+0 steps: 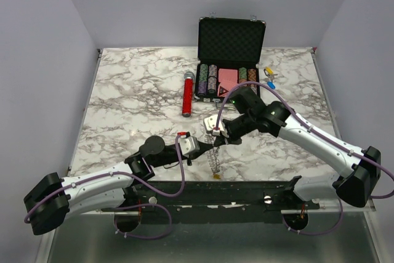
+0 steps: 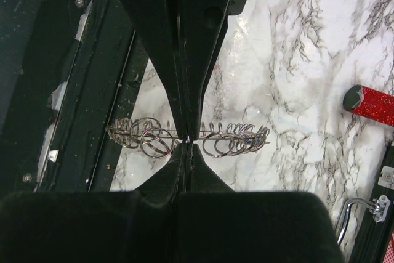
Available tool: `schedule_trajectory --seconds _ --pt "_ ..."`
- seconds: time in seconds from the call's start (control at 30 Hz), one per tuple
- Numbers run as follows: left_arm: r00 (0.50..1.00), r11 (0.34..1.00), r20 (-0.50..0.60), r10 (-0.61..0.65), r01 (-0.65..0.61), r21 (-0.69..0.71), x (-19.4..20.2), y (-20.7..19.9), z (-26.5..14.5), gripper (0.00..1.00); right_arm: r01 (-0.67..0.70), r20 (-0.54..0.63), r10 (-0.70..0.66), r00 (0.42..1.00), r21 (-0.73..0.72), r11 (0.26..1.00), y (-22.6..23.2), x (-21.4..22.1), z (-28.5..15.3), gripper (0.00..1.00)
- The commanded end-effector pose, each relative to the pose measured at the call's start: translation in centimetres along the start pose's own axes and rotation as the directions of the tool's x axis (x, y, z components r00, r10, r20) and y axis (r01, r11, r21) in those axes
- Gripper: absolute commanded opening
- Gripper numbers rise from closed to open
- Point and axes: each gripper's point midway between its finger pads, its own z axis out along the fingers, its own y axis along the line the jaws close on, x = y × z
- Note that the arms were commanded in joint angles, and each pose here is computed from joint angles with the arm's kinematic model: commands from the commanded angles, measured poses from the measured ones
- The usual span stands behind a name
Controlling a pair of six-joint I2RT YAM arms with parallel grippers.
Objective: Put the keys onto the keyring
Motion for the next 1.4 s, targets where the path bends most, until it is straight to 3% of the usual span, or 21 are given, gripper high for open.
schedule_trajectory --seconds 0.0,0.13,0.3,0.37,0.43,0.67,0.7,0.83,0.93,1.13,1.37 --pt "1.0 0.999 0.03 -0.004 0.003 0.036 -1.4 -0.5 0.4 0.0 0.021 0.043 -0.021 0.999 0.012 1.0 -0.2 -1.7 -0.5 0.0" --pt "1.0 0.999 0.026 -0.008 0.007 0.035 -1.4 -0.5 0.5 0.19 0.018 0.044 -0.018 0.999 0.01 1.0 -0.2 -1.7 -0.5 0.01" --pt "1.0 0.999 0.025 -0.01 0.009 0.034 -1.4 -0.4 0.5 0.22 0.015 0.045 -0.016 0.999 0.011 1.0 -0.1 -1.7 -0.5 0.0" --pt "1.0 0.999 0.023 -0.01 0.01 0.034 -1.4 -0.4 0.5 0.17 0.012 0.046 -0.012 0.999 0.009 1.0 -0.1 -1.7 -0.5 0.0" --pt "1.0 0.999 0.025 -0.008 0.007 0.038 -1.5 -0.5 0.5 0.0 0.011 0.046 -0.011 0.999 0.01 1.0 -0.1 -1.7 -0.5 0.0" --pt "1.0 0.999 0.027 -0.014 0.013 0.029 -1.4 -0.5 0.2 0.0 0.003 0.064 -0.005 0.998 0.023 1.0 -0.2 -2.2 -0.6 0.0" --pt "0.999 1.0 0.035 -0.015 0.015 0.018 -1.4 -0.4 0.1 0.0 -0.006 0.073 0.004 0.997 0.03 1.0 -0.3 -2.3 -0.7 0.03" --pt "0.994 0.998 0.108 -0.019 0.026 -0.059 -2.2 0.5 -1.1 0.0 -0.072 0.145 0.064 0.987 0.045 0.996 -0.7 -3.3 -1.3 0.33" --pt "0.982 0.993 0.185 -0.05 0.068 -0.094 -3.1 0.8 -2.1 0.0 -0.115 0.209 0.103 0.973 0.043 0.992 -0.8 -4.1 -2.1 0.45" --pt "0.895 0.97 0.43 -0.116 0.195 -0.145 -6.0 1.6 -4.9 0.0 -0.154 0.367 0.143 0.919 -0.001 0.988 -0.2 -6.7 -3.5 0.5" --pt "0.7 0.919 0.695 -0.165 0.365 -0.149 -10.6 3.5 -8.1 0.0 -0.197 0.438 0.184 0.88 -0.016 0.98 -0.7 -7.9 -3.4 0.52"
